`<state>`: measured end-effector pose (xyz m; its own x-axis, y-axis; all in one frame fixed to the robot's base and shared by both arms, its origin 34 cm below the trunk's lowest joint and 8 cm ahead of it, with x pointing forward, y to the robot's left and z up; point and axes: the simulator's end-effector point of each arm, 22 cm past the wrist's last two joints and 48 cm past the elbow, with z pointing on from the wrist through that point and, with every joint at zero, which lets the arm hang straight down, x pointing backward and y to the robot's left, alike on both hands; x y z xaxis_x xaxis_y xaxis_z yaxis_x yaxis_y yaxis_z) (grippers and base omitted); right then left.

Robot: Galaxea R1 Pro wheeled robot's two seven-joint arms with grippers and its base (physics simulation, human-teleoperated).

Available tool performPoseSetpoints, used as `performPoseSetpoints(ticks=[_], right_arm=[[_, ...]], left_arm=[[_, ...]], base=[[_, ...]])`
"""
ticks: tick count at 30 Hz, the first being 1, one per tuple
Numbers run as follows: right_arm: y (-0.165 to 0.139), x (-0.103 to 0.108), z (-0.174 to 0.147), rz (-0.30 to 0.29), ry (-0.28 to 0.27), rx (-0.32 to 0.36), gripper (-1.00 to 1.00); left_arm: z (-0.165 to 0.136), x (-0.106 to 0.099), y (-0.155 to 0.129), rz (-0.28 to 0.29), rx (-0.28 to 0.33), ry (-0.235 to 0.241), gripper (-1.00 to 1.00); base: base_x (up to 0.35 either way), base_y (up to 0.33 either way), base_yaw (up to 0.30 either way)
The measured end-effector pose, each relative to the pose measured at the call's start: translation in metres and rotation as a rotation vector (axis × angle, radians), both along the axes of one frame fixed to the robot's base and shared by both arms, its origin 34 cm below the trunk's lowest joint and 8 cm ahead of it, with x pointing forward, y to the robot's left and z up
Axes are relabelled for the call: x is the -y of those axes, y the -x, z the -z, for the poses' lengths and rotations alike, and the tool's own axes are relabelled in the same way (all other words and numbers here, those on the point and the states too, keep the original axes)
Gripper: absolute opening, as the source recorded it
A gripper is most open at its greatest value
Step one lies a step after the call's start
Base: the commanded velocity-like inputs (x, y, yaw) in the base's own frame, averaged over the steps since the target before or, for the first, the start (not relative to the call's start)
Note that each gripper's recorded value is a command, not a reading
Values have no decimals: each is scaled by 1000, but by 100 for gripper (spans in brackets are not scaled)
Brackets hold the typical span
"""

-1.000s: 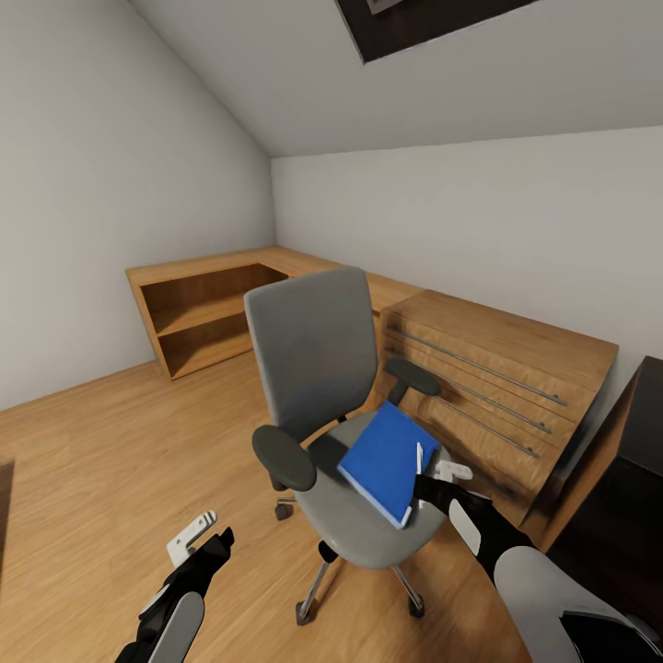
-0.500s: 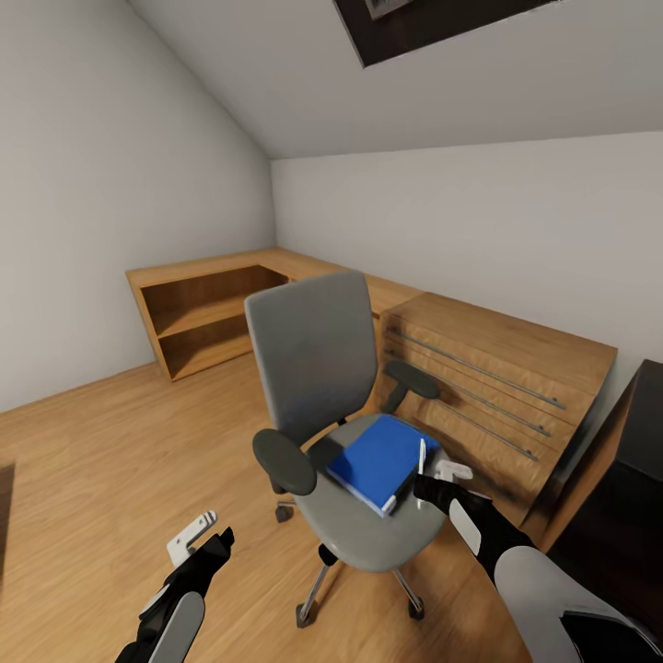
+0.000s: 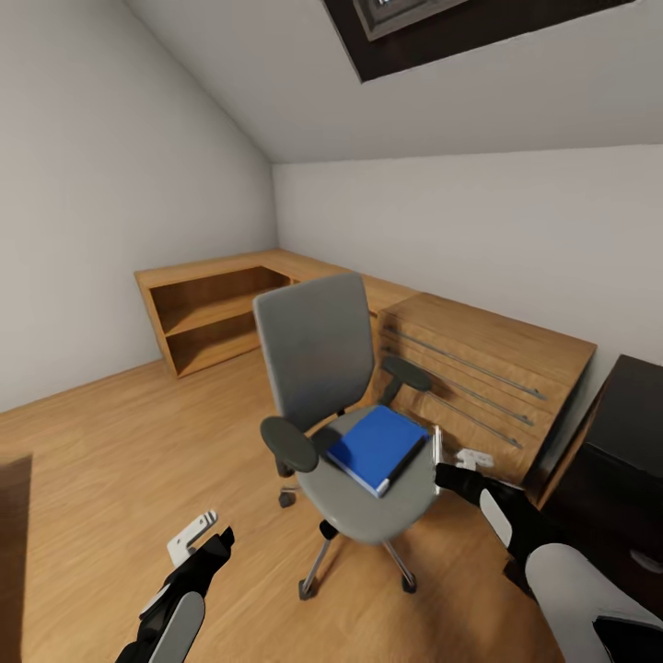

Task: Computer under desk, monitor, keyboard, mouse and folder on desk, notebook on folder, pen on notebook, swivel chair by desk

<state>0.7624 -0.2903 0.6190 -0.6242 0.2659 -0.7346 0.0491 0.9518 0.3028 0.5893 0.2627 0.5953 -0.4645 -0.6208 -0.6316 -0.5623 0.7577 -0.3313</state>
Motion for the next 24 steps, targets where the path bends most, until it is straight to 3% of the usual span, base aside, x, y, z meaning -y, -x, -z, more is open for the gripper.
performPoseSetpoints(ticks=[4,8,10,13,14,16,18,19,22,23,24], right_arm=[[-3,6,-29,8,-18,50,-100],[16,7,-63,-9,3,114,-100],[37,9,-94,-13,21,146,-100],[46,11,-127,-21,25,138,-100],[47,15,-133,-16,25,134,-100],[56,52,-150,56,9,103,-100],[60,71,-161,95,-5,97,-100],[61,78,-177,111,-11,117,-100],[61,83,-200,119,-9,149,-100],[62,86,-212,125,-5,162,-100],[62,86,-214,126,-4,164,-100]], left_arm=[[-8,0,-1,0,0,1,100],[-15,2,-2,1,0,2,100],[-19,20,-3,48,0,0,100],[-28,59,-3,156,7,-19,100],[-30,64,-2,170,8,-21,100],[-35,89,0,238,13,-25,100],[-39,105,3,279,14,-26,100],[-42,121,7,323,16,-29,100],[-52,145,12,395,24,-53,100],[-56,164,25,461,14,-159,100],[-59,169,28,477,14,-175,100]], base=[[-343,0,0],[-343,0,0],[-343,0,0],[-343,0,0],[-315,0,0],[-206,0,0],[-89,0,0],[-48,0,0],[-20,0,0],[-4,0,0],[-3,0,0]])
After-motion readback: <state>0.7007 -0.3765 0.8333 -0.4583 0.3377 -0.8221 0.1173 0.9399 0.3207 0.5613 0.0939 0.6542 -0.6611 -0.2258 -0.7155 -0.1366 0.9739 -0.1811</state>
